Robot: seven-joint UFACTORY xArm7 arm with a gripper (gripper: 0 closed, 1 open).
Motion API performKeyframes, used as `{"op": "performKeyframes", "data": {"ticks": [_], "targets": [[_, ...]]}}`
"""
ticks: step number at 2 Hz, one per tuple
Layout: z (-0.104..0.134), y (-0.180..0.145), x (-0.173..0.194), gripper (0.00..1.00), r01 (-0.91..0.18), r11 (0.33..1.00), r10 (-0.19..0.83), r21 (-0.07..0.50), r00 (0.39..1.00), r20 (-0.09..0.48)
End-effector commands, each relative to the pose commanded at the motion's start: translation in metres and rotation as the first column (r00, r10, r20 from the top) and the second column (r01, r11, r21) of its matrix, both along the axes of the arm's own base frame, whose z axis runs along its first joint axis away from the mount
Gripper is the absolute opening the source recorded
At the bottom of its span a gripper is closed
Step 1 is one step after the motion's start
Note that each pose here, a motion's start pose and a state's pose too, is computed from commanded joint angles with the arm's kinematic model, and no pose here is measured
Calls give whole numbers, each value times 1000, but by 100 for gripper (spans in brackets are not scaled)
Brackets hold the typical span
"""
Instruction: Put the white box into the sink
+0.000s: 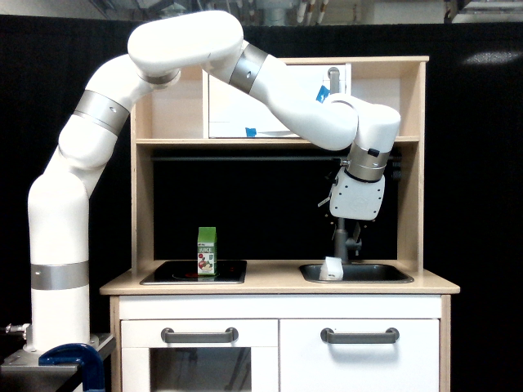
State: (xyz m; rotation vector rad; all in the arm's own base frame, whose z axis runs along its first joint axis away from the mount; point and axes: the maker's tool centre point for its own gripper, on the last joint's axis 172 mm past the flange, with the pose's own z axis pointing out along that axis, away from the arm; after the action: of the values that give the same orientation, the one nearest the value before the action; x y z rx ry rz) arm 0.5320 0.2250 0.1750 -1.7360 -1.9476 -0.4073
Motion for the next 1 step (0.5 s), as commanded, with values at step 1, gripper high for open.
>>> {"op": "performKeyframes", "data": {"ticks": [1], "targets": [[8, -45, -56, 100, 0, 1000, 0, 0, 1000, 0]]}}
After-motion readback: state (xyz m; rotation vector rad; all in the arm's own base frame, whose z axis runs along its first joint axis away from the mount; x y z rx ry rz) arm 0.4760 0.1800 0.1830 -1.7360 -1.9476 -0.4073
